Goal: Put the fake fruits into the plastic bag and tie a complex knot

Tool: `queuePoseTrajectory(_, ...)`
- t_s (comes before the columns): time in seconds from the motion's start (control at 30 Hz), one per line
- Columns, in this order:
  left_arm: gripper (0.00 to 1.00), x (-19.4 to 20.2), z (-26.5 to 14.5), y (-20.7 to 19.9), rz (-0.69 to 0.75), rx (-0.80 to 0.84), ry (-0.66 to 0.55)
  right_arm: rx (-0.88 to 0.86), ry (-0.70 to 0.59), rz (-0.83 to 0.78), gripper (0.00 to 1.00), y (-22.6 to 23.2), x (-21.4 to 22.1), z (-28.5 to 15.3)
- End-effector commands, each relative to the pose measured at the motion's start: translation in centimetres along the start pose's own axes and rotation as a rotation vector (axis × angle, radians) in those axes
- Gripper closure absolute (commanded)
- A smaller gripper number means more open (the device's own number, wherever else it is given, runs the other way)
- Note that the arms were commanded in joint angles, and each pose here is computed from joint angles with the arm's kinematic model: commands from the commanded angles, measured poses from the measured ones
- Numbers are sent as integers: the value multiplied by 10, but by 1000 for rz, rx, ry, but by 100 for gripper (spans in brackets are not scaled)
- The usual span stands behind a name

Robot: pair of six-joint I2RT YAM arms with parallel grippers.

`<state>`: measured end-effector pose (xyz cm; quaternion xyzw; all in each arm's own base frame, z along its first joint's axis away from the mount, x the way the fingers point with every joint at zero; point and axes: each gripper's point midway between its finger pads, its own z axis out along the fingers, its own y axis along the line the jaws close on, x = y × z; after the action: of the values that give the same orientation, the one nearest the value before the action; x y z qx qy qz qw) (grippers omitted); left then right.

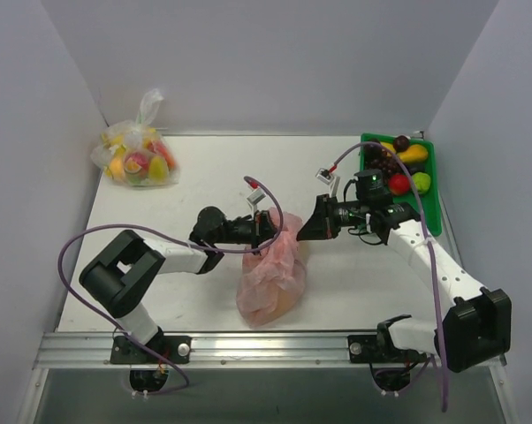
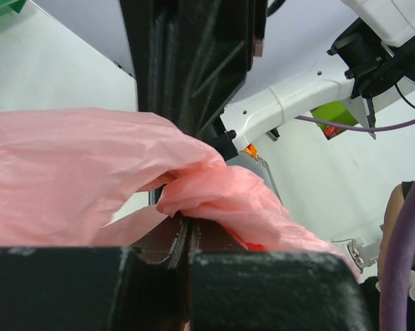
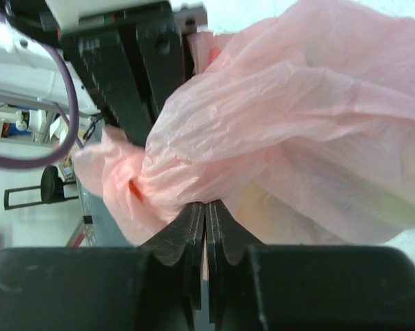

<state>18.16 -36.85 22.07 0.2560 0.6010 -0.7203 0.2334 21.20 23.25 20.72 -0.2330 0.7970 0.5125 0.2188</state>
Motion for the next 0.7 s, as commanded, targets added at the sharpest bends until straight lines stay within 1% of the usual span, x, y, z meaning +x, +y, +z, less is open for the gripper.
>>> queuePoseTrajectory(0.0, 100, 6, 11, -25, 95, 95, 32, -26, -90, -50, 98, 8, -33, 7)
queuePoseTrajectory(0.13, 100, 11, 14, -25, 89, 96, 33, -28, -144, -68, 100, 8, -51, 15)
queuePoseTrajectory(0.2, 100, 11, 15, -24, 100, 93, 27, -39, -154, -39, 100, 9, -54, 18)
queuePoseTrajectory(0.3, 100, 3, 14, -16, 102, 69, -2, -54, -134, -36, 99, 12, -43, 20)
queuePoseTrajectory(0.33, 100, -4, 12, -11, 102, 53, -21, -55, -117, -27, 86, 15, -36, 18)
queuePoseTrajectory(0.37, 100, -10, 12, -8, 105, 41, -37, -62, -93, -30, 79, 15, -25, 18)
queuePoseTrajectory(0.4, 100, -15, 10, -5, 105, 30, -49, -62, -84, -27, 75, 16, -20, 16)
queuePoseTrajectory(0.43, 100, -20, 7, -1, 105, 16, -63, -58, -69, -13, 67, 16, -13, 14)
queuePoseTrajectory(0.47, 100, -23, 6, 1, 104, 9, -69, -51, -66, -15, 62, 18, -6, 8)
queuePoseTrajectory(0.53, 100, -26, 6, 4, 104, 3, -76, -39, -54, -17, 56, 18, 3, 2)
queuePoseTrajectory(0.67, 100, -25, 7, 2, 94, 9, -69, -12, -71, -17, 55, 17, 8, -17)
